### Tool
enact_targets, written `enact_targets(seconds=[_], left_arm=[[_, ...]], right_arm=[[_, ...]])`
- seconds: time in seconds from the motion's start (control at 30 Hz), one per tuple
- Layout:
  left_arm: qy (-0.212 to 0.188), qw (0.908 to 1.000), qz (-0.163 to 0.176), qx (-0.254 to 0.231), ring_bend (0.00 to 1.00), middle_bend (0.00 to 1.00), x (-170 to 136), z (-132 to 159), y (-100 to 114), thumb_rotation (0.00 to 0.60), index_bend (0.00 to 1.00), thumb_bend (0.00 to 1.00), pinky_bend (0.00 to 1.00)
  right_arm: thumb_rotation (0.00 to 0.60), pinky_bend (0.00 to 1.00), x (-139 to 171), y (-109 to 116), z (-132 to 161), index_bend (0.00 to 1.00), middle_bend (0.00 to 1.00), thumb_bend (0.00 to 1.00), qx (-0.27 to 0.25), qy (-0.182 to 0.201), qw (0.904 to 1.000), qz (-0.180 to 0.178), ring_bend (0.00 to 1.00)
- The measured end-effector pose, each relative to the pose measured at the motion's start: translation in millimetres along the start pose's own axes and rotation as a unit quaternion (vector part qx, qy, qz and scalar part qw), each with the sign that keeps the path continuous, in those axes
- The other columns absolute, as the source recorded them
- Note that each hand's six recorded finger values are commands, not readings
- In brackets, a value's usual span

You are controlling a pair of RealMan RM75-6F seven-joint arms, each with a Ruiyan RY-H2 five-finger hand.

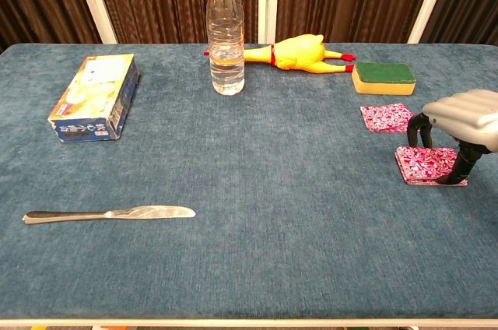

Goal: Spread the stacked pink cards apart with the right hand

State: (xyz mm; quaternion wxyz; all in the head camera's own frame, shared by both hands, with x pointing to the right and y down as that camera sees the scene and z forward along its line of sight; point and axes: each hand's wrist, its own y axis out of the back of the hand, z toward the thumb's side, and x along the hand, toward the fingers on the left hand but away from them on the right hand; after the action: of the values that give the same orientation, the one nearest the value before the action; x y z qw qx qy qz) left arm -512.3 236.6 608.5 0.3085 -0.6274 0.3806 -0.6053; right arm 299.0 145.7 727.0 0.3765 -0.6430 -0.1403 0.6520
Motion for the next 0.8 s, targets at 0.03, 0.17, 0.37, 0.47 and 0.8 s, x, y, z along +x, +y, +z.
enact_targets(seconds=[0.03, 0.17, 0.37, 0.47, 0.8], left_arm=[[0.0, 1.0, 0.0, 0.0, 0.15, 0.2, 0, 0, 0, 0.6, 0.21, 0.02, 0.34], [-0.001, 1.0, 0.0, 0.001, 0.15, 0.2, 1, 1, 0, 0.6, 0.21, 0.01, 0.34], [-0.004, 1.0, 0.0, 0.004, 0.15, 0.2, 1, 4, 1, 0.6, 0.21, 0.01, 0.34], [-0.007, 1.0, 0.001, 0.006, 0.15, 0.2, 1, 7, 2, 0.6, 0.21, 0.02, 0.34], [-0.013, 0.9997, -0.001, 0.019, 0.15, 0.2, 4, 20, 2, 0.6, 0.21, 0.02, 0.34]], right_arm=[[0.6, 0.96, 0, 1, 0, 0.45, 0.43, 0.1, -0.001, 0.0, 1.0, -0.001, 0.87], [0.6, 0.96, 4, 9, -6, 0.45, 0.43, 0.1, -0.004, -0.003, 0.9999, -0.011, 0.87], [0.6, 0.96, 12, 20, -34, 0.46, 0.43, 0.1, -0.007, -0.028, 0.9992, -0.029, 0.87], [0.6, 0.96, 17, 21, -56, 0.46, 0.43, 0.1, -0.009, -0.044, 0.9984, -0.034, 0.87], [0.6, 0.96, 18, 4, -111, 0.46, 0.44, 0.1, -0.001, -0.071, 0.9969, -0.034, 0.87]])
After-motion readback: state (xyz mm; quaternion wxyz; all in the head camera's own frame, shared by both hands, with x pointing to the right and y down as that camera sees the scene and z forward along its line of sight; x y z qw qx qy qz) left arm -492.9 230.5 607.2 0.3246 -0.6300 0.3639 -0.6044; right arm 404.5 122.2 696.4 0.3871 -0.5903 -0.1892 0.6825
